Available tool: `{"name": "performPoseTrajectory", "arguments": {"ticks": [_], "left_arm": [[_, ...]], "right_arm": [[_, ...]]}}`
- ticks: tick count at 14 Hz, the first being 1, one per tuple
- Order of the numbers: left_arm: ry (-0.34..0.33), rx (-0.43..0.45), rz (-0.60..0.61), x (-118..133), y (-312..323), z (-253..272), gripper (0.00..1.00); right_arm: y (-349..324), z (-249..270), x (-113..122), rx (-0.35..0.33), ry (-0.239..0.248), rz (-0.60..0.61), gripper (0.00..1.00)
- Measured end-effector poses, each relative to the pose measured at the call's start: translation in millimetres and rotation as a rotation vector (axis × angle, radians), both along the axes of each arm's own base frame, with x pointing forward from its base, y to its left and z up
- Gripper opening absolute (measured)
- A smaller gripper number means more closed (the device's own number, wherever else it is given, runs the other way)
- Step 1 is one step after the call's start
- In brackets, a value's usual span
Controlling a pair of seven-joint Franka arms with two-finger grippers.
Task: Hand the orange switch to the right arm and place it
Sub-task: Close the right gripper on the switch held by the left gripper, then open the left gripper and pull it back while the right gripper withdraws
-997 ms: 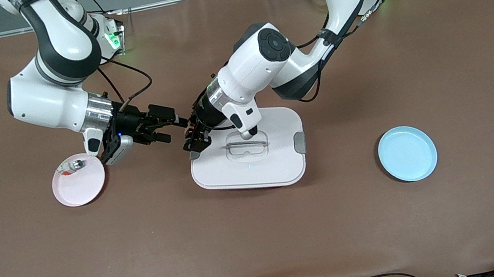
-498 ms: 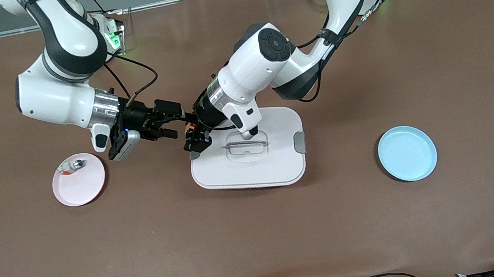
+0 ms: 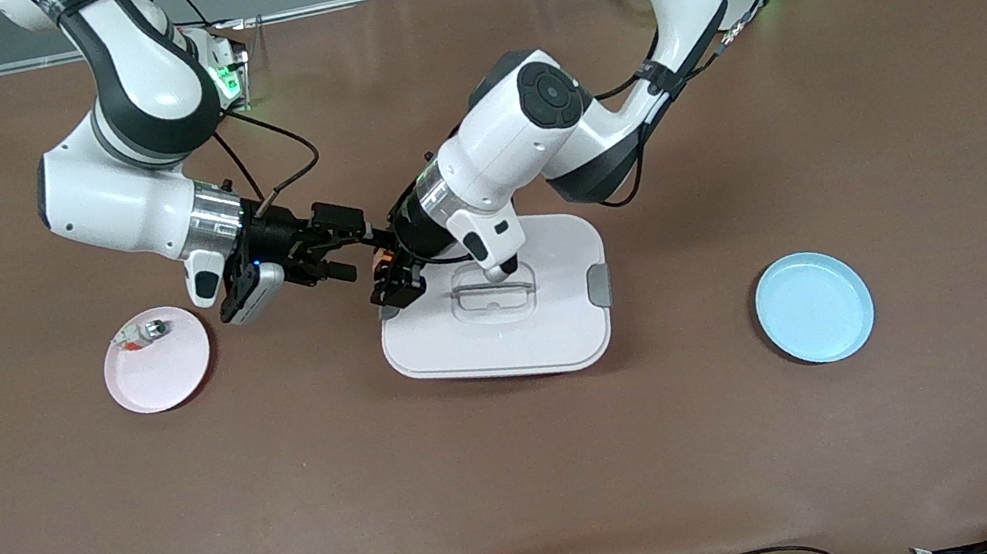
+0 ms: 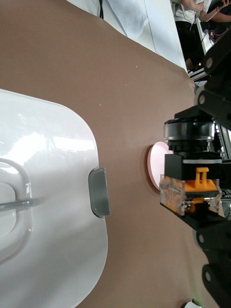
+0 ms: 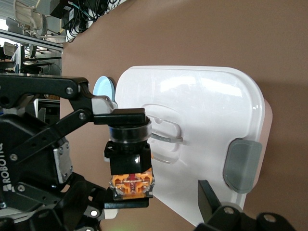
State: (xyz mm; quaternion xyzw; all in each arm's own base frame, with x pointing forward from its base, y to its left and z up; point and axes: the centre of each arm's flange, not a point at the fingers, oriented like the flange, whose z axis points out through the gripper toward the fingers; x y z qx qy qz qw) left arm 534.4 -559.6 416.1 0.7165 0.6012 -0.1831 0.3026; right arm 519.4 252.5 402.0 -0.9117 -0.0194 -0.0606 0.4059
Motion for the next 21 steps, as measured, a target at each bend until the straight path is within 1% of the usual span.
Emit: {"name": "performPoseTrajectory", "arguments": {"ticks": [7, 15, 17, 18, 20, 21], "left_arm": [[-0.006, -0.002, 0.003, 2.8, 1.7, 2.1, 0.73], [-0.012, -0.013, -0.003, -0.2, -3.1, 8.9, 0.73], [-0.013, -0.014, -0.005, -1.3, -4.3, 9.8, 0.73], [-0.013, -0.015, -0.005, -1.7, -4.9, 10.2, 0.73], [-0.011, -0.014, -0.006, -2.1, -5.6, 8.2, 0.73], [-0.009, -0.013, -0.006, -1.9, -5.7, 6.6, 0.73]], "right_arm": [[-0.2, -0.8, 2.5, 0.001, -0.004, -0.007, 1.0], [7.6, -11.5, 5.7, -0.006, 0.004, -0.003, 1.0], [8.4, -11.0, 5.6, -0.004, 0.003, -0.002, 0.96], [9.0, -10.5, 5.7, -0.004, 0.002, -0.001, 0.88], [13.1, -6.7, 5.6, 0.006, -0.001, 0.004, 0.61], [15.3, -4.9, 5.5, 0.009, -0.003, 0.007, 0.52]]}}
